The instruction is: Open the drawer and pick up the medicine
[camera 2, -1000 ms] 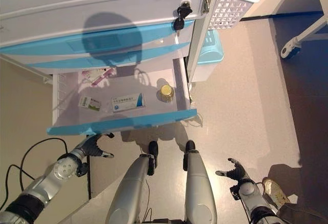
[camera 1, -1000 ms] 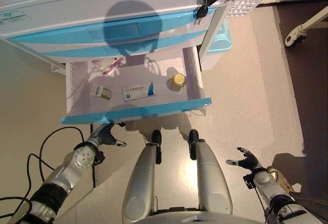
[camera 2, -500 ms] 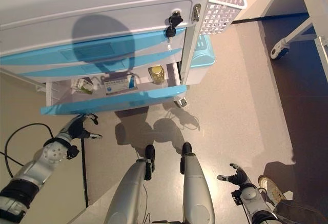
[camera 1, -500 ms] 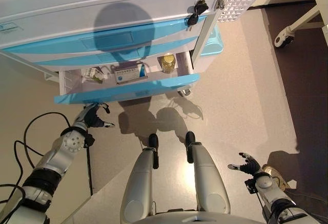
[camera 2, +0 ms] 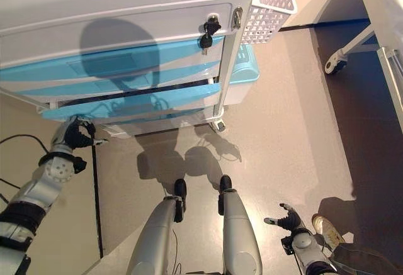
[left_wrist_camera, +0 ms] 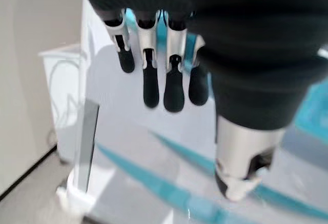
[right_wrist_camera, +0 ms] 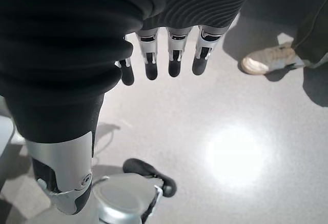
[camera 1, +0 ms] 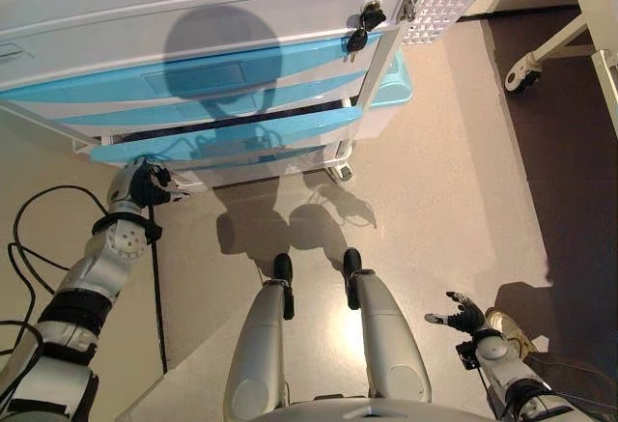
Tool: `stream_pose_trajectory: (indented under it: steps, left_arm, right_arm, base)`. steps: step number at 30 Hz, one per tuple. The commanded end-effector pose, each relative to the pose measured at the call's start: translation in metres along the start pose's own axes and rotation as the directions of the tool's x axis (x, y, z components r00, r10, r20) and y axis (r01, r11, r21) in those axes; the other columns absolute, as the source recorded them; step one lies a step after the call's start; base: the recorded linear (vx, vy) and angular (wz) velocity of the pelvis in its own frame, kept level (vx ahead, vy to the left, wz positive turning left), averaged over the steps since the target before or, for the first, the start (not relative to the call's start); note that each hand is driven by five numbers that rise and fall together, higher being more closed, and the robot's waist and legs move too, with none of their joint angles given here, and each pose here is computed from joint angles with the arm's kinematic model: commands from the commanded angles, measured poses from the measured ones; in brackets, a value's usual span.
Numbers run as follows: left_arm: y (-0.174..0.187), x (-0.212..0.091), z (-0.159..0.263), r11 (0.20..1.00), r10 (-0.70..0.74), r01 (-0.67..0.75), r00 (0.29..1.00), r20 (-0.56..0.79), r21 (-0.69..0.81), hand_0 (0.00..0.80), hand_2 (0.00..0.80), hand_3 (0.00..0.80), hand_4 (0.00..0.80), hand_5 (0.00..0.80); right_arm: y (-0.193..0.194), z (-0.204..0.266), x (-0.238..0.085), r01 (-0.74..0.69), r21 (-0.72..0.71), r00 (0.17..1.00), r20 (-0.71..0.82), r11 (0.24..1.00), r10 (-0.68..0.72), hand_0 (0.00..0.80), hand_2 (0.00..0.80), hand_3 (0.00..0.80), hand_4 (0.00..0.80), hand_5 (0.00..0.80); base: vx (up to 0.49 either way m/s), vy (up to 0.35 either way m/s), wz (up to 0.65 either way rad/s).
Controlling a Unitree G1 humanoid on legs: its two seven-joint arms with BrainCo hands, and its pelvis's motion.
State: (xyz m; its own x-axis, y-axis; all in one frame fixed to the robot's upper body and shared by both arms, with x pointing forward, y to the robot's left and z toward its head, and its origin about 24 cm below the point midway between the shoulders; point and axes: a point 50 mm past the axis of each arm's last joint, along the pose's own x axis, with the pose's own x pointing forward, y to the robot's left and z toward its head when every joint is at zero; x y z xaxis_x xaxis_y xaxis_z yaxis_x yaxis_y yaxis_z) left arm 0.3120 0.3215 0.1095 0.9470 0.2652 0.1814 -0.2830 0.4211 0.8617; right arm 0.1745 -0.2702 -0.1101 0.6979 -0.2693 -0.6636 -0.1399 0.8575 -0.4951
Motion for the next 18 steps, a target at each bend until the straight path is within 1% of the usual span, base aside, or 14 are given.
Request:
stream_pose_trajectory:
  steps: [1,6,8,9,12,14,15,16,18]
  left_arm:
    - [0.04,0.018,0.011,0.978,0.205,-0.206,0.978,0.046,0.013,0.0,0.0,0.0,0.0,0.0]
    - [0.04,0.019,0.01,0.977,0.215,-0.215,0.976,0.032,-0.002,0.0,0.0,0.0,0.0,0.0]
    - [0.035,0.017,0.008,0.979,0.197,-0.196,0.98,0.006,-0.052,0.0,0.0,0.0,0.0,0.0]
    - [0.026,0.015,0.004,0.978,0.178,-0.18,0.984,-0.029,-0.106,0.0,0.0,0.0,0.0,0.0]
    - [0.016,0.011,0.0,0.978,0.143,-0.15,0.988,-0.056,-0.145,0.0,0.0,0.0,0.0,0.0]
    - [0.0,0.003,-0.01,0.981,0.087,-0.103,0.991,-0.101,-0.167,0.0,0.0,0.0,0.0,0.0]
    - [0.0,0.003,-0.01,0.981,0.087,-0.103,0.991,-0.101,-0.167,0.0,0.0,0.0,0.0,0.0]
    - [-0.014,-0.009,-0.018,0.976,0.041,-0.068,0.99,-0.135,-0.205,0.0,0.0,0.0,0.0,0.0]
    - [-0.031,-0.025,-0.028,0.964,-0.023,-0.025,0.984,-0.177,-0.263,0.0,0.0,0.0,0.0,0.0]
  right_arm:
    - [0.002,-0.02,-0.009,0.014,0.008,1.0,-0.027,1.0,-0.013,0.0,0.0,0.0,0.0,0.0]
    - [0.004,-0.019,-0.009,0.008,0.005,1.0,-0.023,1.0,-0.008,0.0,0.0,0.0,0.0,0.0]
    - [0.006,-0.02,-0.009,0.005,0.003,1.0,-0.03,1.0,-0.005,0.0,0.0,0.0,0.0,0.0]
    - [0.008,-0.019,-0.009,0.001,0.006,1.0,-0.029,1.0,-0.001,0.0,0.0,0.0,0.0,0.0]
    - [0.008,-0.019,-0.009,0.005,0.01,1.0,-0.03,1.0,-0.005,0.0,0.0,0.0,0.0,0.0]
    - [0.008,-0.018,-0.009,0.009,0.019,1.0,-0.03,1.0,-0.009,0.0,0.0,0.0,0.0,0.0]
    - [0.008,-0.018,-0.009,0.009,0.018,1.0,-0.03,1.0,-0.009,0.0,0.0,0.0,0.0,0.0]
    - [0.009,-0.018,-0.009,0.013,0.025,0.999,-0.032,1.0,-0.012,0.0,0.0,0.0,0.0,0.0]
    - [0.009,-0.022,-0.01,0.016,0.03,0.999,-0.051,0.999,-0.014,0.0,0.0,0.0,0.0,0.0]
  base:
    - [0.0,0.0,0.0]
    - [0.002,0.0,-0.01]
    - [0.0,0.0,0.0]
    - [0.0,-0.016,0.04]
    - [0.0,-0.005,0.03]
    - [0.0,0.0,0.0]
    - [0.011,-0.033,-0.03]
    - [0.019,-0.038,-0.02]
    - [0.037,-0.054,-0.01]
